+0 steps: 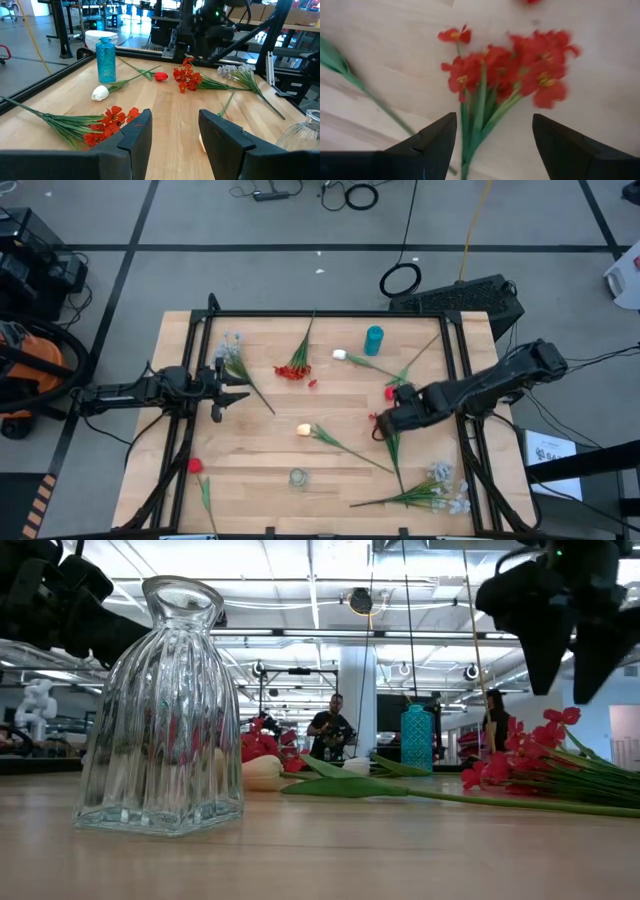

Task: Sort flowers into vase by color
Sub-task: Put the bottom orange flowers into the transparent vase

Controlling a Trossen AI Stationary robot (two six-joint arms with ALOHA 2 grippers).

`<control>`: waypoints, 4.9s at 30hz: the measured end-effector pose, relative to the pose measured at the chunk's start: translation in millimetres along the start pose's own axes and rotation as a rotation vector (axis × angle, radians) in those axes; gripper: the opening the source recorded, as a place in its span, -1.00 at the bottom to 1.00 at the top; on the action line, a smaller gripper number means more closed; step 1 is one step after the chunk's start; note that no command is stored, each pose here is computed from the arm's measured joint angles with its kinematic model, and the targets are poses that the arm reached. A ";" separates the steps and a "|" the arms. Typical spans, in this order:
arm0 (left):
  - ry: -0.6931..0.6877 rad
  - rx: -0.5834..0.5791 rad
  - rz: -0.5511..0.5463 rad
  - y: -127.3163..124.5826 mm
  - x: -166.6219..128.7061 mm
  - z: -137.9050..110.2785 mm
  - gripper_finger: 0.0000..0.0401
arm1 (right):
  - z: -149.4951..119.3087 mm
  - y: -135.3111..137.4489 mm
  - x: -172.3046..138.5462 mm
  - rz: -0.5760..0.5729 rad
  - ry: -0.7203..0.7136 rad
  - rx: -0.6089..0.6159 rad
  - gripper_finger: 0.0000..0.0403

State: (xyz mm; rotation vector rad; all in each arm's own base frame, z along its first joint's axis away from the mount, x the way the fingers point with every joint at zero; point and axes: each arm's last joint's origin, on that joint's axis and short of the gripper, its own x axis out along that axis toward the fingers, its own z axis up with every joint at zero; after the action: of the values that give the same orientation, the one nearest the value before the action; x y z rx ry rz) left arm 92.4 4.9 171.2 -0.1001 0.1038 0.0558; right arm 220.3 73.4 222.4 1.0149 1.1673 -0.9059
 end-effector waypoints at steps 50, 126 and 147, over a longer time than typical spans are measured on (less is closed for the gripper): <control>0.000 0.000 0.000 0.0 0.0 0.0 -0.16 | -34.6 22.4 97.9 -0.132 -0.008 -0.349 -0.49; -0.004 0.000 0.000 0.0 0.0 0.4 -0.16 | -33.7 155.5 -60.4 1.156 -1.063 -0.678 -0.98; -0.007 0.000 -0.001 -0.1 0.0 0.6 -0.16 | -49.5 225.2 -17.5 0.994 -1.082 -0.677 -0.98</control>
State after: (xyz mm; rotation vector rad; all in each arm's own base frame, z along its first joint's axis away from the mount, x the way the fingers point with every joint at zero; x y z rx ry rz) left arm 92.5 4.9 171.8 -0.0996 0.0972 0.0555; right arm 415.4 188.3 269.0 0.3043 -0.0563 -0.1103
